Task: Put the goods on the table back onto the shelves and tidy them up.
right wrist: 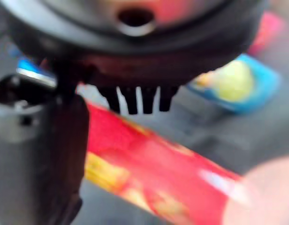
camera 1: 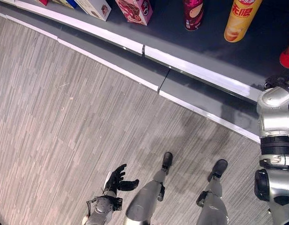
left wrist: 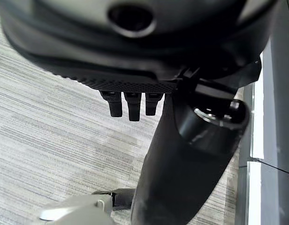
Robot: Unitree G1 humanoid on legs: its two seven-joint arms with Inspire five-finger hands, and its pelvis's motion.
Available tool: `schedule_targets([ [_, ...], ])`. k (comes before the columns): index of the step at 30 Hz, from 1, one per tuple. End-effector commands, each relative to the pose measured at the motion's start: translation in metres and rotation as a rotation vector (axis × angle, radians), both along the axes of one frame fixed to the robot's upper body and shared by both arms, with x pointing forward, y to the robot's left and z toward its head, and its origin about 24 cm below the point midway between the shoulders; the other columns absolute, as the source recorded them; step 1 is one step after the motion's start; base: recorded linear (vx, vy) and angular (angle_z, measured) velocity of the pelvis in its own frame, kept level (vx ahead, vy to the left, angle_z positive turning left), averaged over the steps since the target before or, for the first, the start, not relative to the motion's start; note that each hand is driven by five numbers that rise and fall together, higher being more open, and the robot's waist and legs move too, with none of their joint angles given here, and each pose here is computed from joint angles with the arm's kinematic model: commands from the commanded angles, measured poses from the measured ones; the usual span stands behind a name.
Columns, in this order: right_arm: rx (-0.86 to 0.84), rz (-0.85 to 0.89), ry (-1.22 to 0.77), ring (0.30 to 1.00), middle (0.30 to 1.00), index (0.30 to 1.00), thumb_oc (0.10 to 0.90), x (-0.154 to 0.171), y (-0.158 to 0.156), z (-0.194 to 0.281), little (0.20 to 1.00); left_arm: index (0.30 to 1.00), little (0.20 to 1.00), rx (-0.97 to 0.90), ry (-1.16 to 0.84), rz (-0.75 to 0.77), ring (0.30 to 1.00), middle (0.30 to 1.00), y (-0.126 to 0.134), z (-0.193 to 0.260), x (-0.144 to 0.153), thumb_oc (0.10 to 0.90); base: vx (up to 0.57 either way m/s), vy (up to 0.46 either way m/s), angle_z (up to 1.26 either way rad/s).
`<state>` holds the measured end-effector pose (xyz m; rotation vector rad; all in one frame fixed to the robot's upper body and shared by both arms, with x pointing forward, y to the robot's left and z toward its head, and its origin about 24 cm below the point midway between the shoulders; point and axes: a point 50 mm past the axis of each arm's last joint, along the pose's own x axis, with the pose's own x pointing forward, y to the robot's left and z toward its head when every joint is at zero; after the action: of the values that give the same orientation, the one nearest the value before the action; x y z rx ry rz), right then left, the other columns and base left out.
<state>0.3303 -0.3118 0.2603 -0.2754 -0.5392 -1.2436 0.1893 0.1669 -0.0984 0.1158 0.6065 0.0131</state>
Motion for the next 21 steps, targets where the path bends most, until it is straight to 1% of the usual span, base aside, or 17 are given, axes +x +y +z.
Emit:
schedule_targets([
  [1,-0.137,0.021,-0.234,0.9,0.9,0.9,0.8,-0.017,0.004,0.048,0.9,0.9,0.9,0.075,0.031,0.012,0.9,0.9,0.021,-0.004,-0.008,0.8,0.0,0.0,0.0],
  [7,-0.108,0.073,-0.219,0.9,0.9,0.9,0.8,-0.013,0.008,0.038,0.9,0.9,0.9,0.065,0.026,0.017,0.9,0.9,0.019,-0.003,-0.006,0.8,0.0,0.0,0.0],
  [14,-0.077,0.193,-0.178,0.9,0.9,0.9,0.8,-0.002,0.019,0.021,0.9,0.9,0.9,0.055,0.026,0.033,0.9,0.9,0.02,-0.003,-0.005,0.8,0.0,0.0,0.0],
  [21,-0.074,0.238,-0.157,0.9,0.9,0.9,0.8,0.001,0.021,0.015,0.9,0.9,0.9,0.054,0.035,0.042,0.9,0.9,0.021,-0.004,-0.008,0.8,0.0,0.0,0.0],
])
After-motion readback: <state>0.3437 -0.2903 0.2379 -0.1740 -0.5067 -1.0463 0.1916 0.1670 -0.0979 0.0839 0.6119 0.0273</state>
